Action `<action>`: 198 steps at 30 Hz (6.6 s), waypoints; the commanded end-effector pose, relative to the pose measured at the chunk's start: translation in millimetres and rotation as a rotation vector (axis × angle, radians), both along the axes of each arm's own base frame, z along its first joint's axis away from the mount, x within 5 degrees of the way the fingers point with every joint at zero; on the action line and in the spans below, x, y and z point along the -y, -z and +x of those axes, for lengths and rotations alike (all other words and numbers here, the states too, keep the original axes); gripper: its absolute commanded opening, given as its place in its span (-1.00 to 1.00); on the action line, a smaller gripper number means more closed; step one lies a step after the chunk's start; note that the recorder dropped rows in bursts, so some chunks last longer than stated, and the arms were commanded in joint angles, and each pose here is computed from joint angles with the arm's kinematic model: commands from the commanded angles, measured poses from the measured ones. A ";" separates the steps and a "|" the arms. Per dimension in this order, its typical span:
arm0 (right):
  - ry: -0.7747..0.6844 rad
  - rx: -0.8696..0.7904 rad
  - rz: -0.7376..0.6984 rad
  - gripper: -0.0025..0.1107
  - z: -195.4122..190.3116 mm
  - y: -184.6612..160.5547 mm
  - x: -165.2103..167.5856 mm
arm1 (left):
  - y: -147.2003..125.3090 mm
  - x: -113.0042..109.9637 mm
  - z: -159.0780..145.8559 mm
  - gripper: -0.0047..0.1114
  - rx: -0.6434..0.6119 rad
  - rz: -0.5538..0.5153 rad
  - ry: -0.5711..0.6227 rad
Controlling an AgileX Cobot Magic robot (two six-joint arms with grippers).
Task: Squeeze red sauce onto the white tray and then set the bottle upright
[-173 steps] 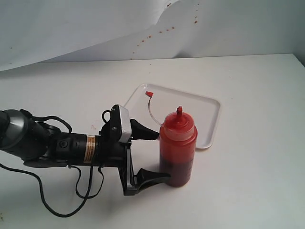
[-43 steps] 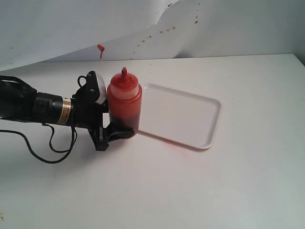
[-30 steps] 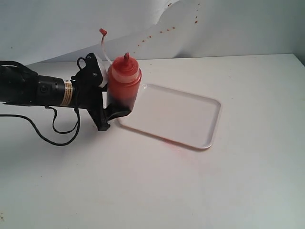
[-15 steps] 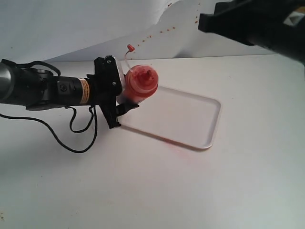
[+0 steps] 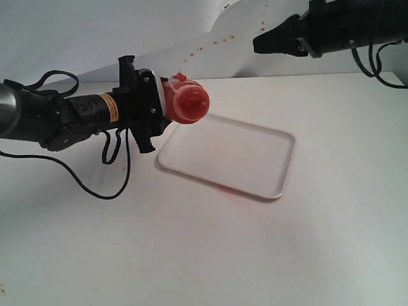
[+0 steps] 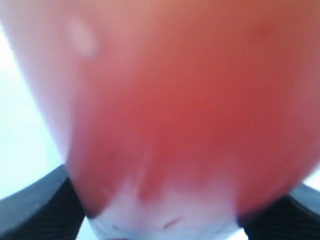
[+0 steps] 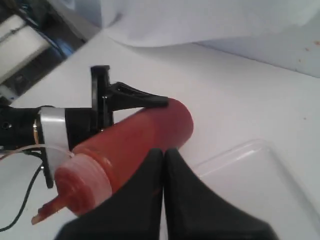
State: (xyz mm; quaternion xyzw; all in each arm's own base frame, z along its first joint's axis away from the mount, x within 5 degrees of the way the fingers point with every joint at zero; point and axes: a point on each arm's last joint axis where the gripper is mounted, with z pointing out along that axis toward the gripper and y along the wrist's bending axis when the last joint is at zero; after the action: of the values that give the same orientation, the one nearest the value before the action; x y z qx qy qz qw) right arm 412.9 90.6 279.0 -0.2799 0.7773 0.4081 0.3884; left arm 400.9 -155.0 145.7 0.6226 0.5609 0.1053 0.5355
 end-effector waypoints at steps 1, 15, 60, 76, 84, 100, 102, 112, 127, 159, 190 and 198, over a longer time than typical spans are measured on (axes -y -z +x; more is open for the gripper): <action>0.050 -0.004 0.031 -0.96 27.9 33.2 13.9 | -24.3 5.1 3.7 -0.92 0.159 -0.050 0.027; -0.171 -0.078 0.025 0.79 33.5 41.4 -7.7 | -40.6 35.3 8.8 -0.92 0.440 0.205 0.064; -0.243 0.040 -0.174 0.78 36.9 66.7 -64.6 | -65.1 62.8 -3.8 -0.92 0.923 0.443 0.129; -0.217 0.112 -0.171 -0.65 42.0 66.5 -65.9 | -64.8 63.4 -4.2 -0.92 0.957 0.496 0.149; -0.144 0.151 -0.209 -0.96 48.1 67.5 -70.4 | -64.8 63.4 -4.2 -0.92 0.968 0.514 0.152; -0.105 0.165 -0.224 -0.83 51.4 67.7 -70.3 | -64.8 63.4 -4.2 -0.92 0.968 0.514 0.152; -0.105 0.165 -0.224 -0.69 51.4 67.7 -70.3 | -64.8 63.4 -4.2 -0.92 0.968 0.514 0.152; -0.073 0.170 -0.223 0.38 53.9 67.2 -69.4 | -64.8 63.4 -4.2 -0.92 0.968 0.514 0.152; -0.075 0.171 -0.227 -0.95 53.9 67.4 -69.3 | -64.8 63.4 -4.2 -0.92 0.968 0.514 0.152; -0.088 0.146 -0.210 0.45 52.1 67.2 -69.3 | -68.1 59.9 -2.7 -0.92 0.908 0.374 0.076; -0.128 0.237 -0.175 0.51 34.9 13.6 -67.3 | -46.4 46.8 -14.8 -0.92 0.755 0.176 0.021; -0.108 0.308 -0.171 0.51 26.5 -17.5 -61.3 | -42.2 44.2 -18.0 -0.92 0.664 0.037 -0.015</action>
State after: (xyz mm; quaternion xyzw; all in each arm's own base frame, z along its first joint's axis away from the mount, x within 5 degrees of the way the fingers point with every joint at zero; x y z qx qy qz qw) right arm 442.1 158.0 277.1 -0.4169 0.7334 0.3195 0.4316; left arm 384.2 -199.9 169.4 0.6183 0.3416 0.3307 0.6258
